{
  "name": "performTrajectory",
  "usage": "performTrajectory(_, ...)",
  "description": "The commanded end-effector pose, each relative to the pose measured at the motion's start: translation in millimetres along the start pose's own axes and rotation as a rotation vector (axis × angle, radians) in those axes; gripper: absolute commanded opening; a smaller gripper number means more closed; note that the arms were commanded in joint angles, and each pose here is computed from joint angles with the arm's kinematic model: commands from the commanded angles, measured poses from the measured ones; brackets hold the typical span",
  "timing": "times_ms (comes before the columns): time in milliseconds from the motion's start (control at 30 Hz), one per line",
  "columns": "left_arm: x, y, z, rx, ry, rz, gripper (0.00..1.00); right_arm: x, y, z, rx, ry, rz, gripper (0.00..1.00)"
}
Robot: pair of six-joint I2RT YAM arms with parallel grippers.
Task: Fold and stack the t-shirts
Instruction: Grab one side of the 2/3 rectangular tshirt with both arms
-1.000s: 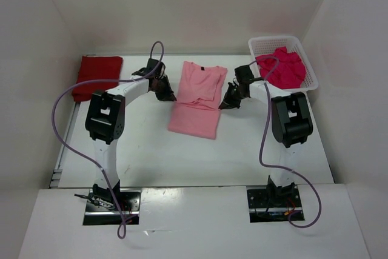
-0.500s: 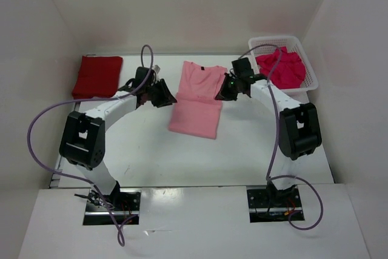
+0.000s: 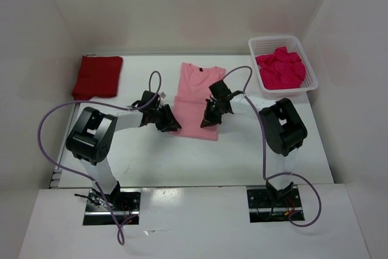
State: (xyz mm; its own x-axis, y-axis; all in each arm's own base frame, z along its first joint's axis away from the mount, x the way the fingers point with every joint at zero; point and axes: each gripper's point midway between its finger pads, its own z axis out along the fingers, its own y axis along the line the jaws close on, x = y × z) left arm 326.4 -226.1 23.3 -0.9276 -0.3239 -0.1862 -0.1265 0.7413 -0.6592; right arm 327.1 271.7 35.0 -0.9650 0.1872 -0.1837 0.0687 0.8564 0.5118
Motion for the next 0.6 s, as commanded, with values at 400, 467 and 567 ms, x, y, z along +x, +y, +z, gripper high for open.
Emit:
performTrajectory(400, 22, 14, -64, -0.056, -0.059, -0.058, 0.69, 25, -25, -53, -0.011, -0.091, 0.074, 0.24)
performTrajectory(467, 27, 23, -55, -0.073, -0.025, -0.063, 0.64, 38, -31, -60, -0.008, -0.087, 0.105, 0.36)
performTrajectory(567, 31, 33, -42, -0.088, 0.008, -0.071, 0.56, 51, -47, -58, 0.002, -0.083, 0.152, 0.49)
